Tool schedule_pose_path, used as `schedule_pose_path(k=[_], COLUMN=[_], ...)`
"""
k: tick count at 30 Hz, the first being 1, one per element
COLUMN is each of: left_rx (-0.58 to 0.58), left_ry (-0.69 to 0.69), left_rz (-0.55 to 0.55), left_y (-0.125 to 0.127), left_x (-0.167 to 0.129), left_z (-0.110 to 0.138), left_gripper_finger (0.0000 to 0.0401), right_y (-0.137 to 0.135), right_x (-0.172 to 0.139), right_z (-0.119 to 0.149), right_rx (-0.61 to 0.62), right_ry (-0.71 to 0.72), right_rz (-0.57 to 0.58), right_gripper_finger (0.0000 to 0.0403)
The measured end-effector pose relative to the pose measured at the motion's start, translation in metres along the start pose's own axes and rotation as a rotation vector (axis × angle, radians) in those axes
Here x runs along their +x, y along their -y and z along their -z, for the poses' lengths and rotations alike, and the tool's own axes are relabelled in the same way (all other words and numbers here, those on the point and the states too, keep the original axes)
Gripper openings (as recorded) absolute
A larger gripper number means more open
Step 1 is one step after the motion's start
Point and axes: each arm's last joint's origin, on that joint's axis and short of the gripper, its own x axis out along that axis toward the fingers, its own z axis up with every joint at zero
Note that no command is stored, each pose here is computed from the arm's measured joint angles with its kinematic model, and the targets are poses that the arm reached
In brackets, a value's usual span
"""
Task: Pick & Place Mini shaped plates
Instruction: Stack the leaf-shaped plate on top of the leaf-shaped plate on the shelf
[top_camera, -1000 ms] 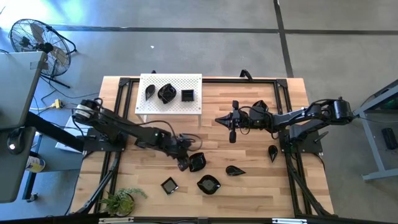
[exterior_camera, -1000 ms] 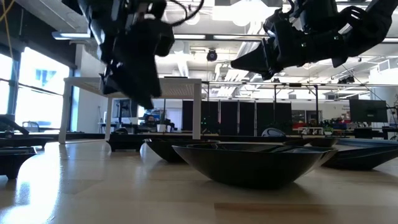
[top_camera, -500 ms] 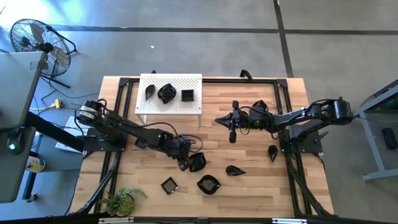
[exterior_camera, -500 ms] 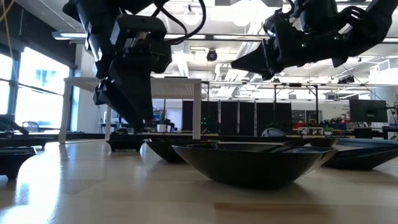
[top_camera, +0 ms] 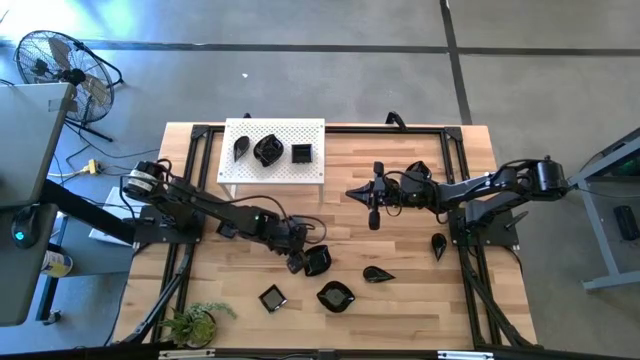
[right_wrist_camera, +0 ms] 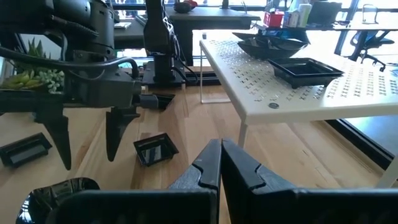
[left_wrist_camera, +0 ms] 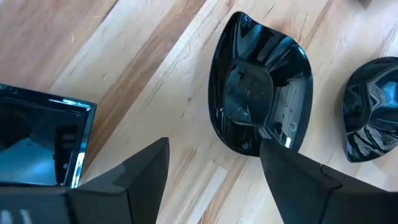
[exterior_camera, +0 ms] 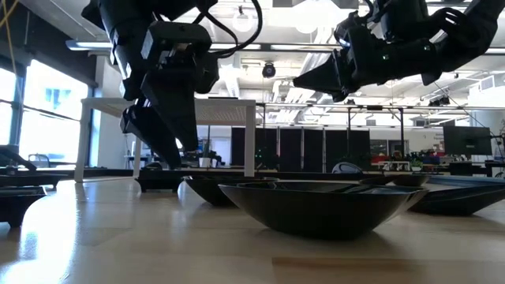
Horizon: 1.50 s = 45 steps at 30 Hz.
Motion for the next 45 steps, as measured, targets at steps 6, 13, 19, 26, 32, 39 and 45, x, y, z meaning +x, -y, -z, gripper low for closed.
schedule_pose_path(k=[6, 13, 19, 26, 32, 39, 45], left_rx=[-0.008, -0.020, -0.044, -0.049, -0.029, -0.018, 0.004], left_ry=[0.043, 0.048, 0.053, 0.027, -0.010, 0.000, 0.015], left_rz=[-0.034, -0.022, 0.014, -0.002, 0.003, 0.030, 0.048], left_y=[-0.001, -0.001, -0.004, -0.011, -0.012, -0.010, -0.008], left_x=[0.000, 0.007, 0.007, 0.014, 0.027, 0.029, 0.028], left_z=[-0.001, -0.004, -0.012, -0.016, -0.012, -0.014, -0.015], left_gripper_finger=[0.0228, 0.0215, 0.0196, 0.0164, 0.0148, 0.0117, 0.0073], right_y=[0.000, 0.000, 0.000, 0.000, 0.000, 0.000, 0.000], right_x=[0.000, 0.000, 0.000, 0.000, 0.000, 0.000, 0.000], right_z=[0.000, 0.000, 0.000, 0.000, 0.000, 0.001, 0.002], right_rx=[0.000, 0.000, 0.000, 0.000, 0.000, 0.000, 0.000], right_ry=[-0.001, 0.000, -0.001, -0.002, 0.000, -0.009, -0.024], right_rz=[0.000, 0.000, 0.000, 0.000, 0.000, 0.000, 0.000], right_gripper_finger=[0.0000, 0.0000, 0.0000, 0.0000, 0.0000, 0.0000, 0.0000])
